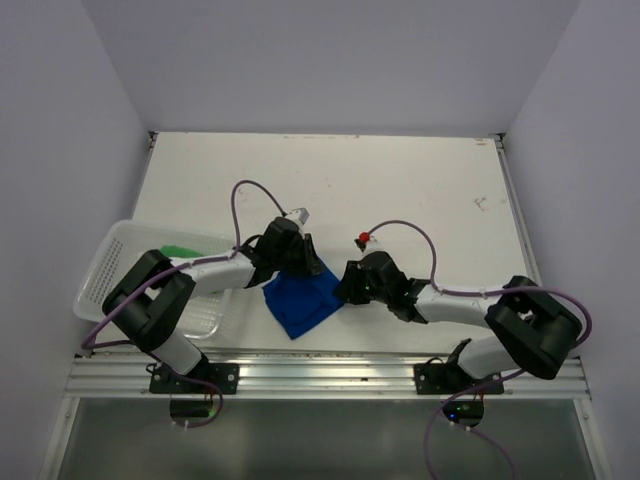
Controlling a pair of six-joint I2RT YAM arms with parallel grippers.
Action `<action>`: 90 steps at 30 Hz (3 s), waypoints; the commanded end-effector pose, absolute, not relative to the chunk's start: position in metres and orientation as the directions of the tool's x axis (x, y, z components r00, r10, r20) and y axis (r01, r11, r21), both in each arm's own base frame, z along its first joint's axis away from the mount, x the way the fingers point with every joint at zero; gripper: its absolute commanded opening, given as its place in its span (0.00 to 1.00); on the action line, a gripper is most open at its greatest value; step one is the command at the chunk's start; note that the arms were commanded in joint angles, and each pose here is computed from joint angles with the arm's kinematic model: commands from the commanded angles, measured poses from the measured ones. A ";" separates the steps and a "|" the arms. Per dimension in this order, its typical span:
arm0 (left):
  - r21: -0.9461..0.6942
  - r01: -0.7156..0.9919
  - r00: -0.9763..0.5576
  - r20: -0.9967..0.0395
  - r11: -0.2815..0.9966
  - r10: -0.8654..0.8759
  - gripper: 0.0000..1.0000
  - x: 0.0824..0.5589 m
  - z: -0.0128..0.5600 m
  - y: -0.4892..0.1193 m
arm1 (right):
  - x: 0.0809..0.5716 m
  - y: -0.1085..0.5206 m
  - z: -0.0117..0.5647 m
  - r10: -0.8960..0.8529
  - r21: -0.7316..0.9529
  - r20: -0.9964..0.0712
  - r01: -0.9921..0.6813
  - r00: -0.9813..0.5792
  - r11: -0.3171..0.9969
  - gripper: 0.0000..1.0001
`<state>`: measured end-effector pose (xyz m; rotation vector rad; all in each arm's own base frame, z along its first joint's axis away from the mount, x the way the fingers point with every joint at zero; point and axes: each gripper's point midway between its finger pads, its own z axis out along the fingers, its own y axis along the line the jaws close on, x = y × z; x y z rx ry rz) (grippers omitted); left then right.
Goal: Roll the towels
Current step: Roll the towel
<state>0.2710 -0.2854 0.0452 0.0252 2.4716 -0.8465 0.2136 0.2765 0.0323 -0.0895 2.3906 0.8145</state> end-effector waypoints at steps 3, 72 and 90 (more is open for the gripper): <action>-0.509 0.218 -0.833 -0.542 0.833 -0.113 0.28 0.286 0.066 -0.286 | 0.225 0.254 0.041 0.011 0.336 -0.699 -0.314 -0.715 0.888 0.00; -0.469 0.214 -0.852 -0.519 0.857 -0.071 0.30 0.244 0.036 -0.274 | 0.148 0.306 0.087 -0.537 -0.435 -0.825 -0.410 -0.174 0.802 0.65; -0.466 0.209 -0.854 -0.515 0.859 -0.071 0.30 0.241 0.035 -0.271 | 0.168 0.259 0.138 0.034 0.246 -0.896 -0.432 -0.443 0.868 0.69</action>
